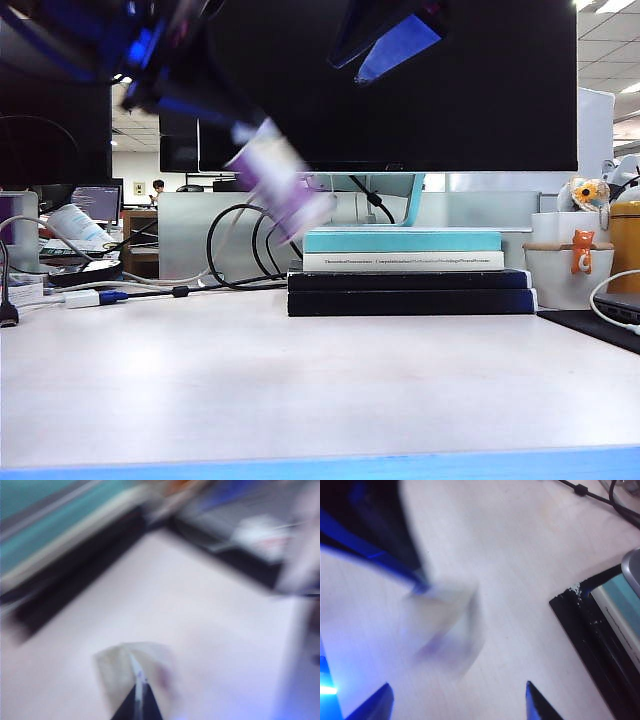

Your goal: Pick up a packet of tissues from the table with the left hand, then take a tissue from it with the right hand.

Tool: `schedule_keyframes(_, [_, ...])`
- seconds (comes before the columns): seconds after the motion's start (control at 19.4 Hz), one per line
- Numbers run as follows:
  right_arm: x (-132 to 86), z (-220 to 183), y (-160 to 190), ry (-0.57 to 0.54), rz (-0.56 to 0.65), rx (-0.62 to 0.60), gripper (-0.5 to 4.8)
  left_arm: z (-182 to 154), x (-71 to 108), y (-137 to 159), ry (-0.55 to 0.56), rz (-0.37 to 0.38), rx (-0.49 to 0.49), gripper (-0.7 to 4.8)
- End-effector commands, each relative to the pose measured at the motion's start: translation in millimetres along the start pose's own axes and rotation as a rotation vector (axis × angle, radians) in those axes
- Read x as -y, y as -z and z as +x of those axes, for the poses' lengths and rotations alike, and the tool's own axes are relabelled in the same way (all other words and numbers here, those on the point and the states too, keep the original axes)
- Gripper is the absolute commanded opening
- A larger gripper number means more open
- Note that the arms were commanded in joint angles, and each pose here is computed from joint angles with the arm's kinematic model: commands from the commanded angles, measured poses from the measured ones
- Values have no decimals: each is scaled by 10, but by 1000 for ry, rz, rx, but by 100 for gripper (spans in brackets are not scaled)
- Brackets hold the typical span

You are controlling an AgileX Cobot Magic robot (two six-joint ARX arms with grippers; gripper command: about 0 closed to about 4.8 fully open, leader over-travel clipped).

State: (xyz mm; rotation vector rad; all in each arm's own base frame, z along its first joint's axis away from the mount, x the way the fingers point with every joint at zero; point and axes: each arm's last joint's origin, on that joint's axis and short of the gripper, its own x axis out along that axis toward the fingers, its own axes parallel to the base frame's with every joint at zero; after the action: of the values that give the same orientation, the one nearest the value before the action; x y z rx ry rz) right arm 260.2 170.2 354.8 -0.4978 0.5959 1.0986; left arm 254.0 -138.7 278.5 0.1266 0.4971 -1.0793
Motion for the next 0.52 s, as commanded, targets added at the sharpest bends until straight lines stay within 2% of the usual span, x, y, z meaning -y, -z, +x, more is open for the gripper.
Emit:
schedule_keyframes(0.05, [-9,-23,-8,-1,13,5,337,13,-7,-16,14,6,16,186])
schedule_keyframes(0.1, [-12,-23,-3,-4,16,-1,337,33,-27,16,11,-21,-5,479])
schedule_keyframes(0.15, [-14,-22,1,-6,17,-4,337,56,-50,46,-25,-75,-30,479])
schedule_keyframes(0.26, [-17,-19,7,-10,19,-6,337,85,-53,83,-87,-123,-72,479])
schedule_keyframes(0.41, [-17,-18,8,-11,24,-7,337,78,-17,53,-44,-126,-49,479])
schedule_keyframes(0.52, [-20,-9,19,-13,27,-11,337,27,-12,17,-122,-107,-37,479])
